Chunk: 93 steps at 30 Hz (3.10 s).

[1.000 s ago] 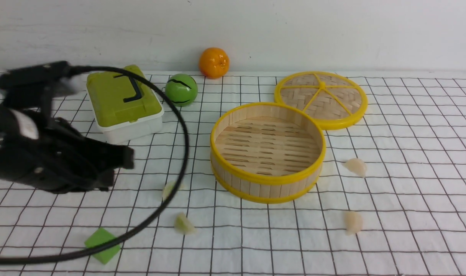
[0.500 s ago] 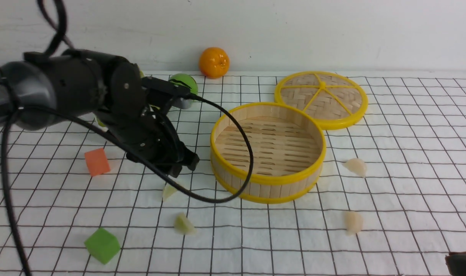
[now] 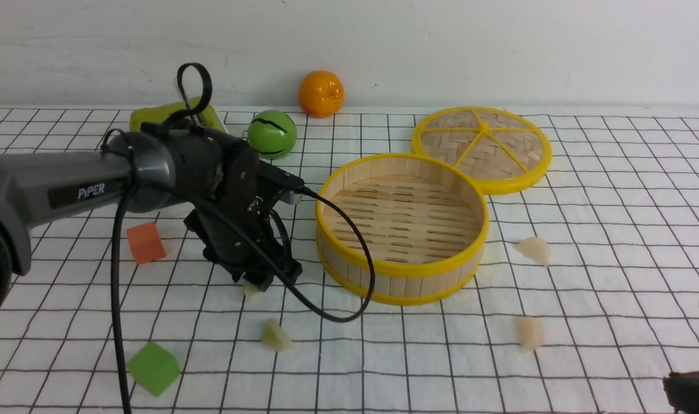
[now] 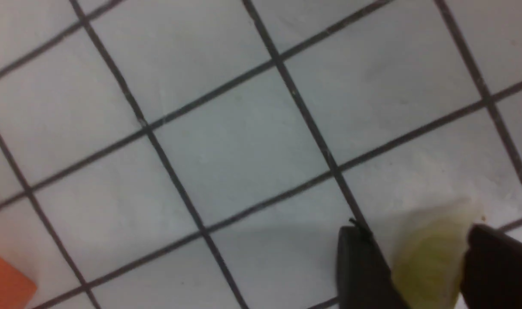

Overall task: Put the dumplings into the steamer on the table with the white tablecloth.
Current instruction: 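Reach for and grasp a dumpling on the table with the left gripper, then place the dumpling into the bamboo steamer basket with the left gripper, then reach for and grasp a dumpling on the table with the left gripper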

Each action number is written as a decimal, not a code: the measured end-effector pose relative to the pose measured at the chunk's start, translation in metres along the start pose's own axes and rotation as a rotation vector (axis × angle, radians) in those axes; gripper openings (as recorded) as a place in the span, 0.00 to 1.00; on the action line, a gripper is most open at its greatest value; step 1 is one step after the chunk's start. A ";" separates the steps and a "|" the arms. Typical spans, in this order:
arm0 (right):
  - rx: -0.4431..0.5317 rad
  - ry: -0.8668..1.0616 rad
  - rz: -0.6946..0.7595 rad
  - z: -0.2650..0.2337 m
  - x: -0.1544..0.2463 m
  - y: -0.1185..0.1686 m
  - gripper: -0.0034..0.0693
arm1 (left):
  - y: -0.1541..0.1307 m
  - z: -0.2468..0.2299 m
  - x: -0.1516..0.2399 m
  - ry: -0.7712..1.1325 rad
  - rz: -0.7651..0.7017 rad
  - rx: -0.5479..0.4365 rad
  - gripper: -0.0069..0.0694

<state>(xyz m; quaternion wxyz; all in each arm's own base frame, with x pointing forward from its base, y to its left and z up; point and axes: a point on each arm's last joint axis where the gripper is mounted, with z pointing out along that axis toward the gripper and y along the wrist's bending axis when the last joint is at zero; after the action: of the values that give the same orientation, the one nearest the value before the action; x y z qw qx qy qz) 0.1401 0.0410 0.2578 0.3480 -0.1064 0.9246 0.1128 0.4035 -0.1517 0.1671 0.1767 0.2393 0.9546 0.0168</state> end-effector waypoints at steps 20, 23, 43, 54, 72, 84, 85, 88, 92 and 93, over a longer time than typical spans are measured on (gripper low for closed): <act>-0.003 -0.032 0.010 0.000 -0.003 0.000 0.08 | -0.029 -0.136 -0.085 -0.296 -0.307 0.240 0.28; -0.009 -0.033 0.018 0.000 -0.003 0.001 0.08 | -0.048 -0.119 -0.097 -0.295 -0.270 0.251 0.28; -0.010 -0.037 0.003 0.000 -0.003 0.001 0.09 | -0.062 -0.004 -0.119 -0.256 -0.227 0.121 0.54; -0.019 -0.038 0.012 0.000 -0.003 0.002 0.10 | -0.032 -0.187 -0.095 -0.309 -0.284 0.054 0.64; -0.039 -0.028 0.030 0.000 -0.003 0.003 0.12 | -0.051 -0.072 0.025 0.091 -0.373 0.055 0.56; -0.041 -0.028 0.031 0.000 -0.003 0.004 0.13 | -0.055 -0.032 0.025 0.109 -0.567 0.028 0.70; -0.041 -0.028 0.031 0.000 -0.003 0.004 0.13 | -0.055 -0.028 0.026 0.121 -0.567 0.026 0.69; -0.041 -0.028 0.031 0.000 -0.003 0.004 0.14 | -0.057 -0.016 0.029 0.147 -0.562 0.019 0.60; -0.041 -0.028 0.031 0.000 -0.003 0.004 0.14 | -0.058 -0.016 0.028 0.147 -0.533 0.034 0.34; -0.041 -0.028 0.031 0.000 -0.003 0.004 0.14 | -0.058 -0.016 0.028 0.147 -0.531 0.036 0.33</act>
<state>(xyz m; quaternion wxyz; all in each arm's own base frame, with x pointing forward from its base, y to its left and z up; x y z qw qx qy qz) 0.1409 0.0448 0.2601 0.3570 -0.0978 0.9186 0.1386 0.3485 -0.1893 0.1657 0.1008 -0.0179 0.9943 -0.0297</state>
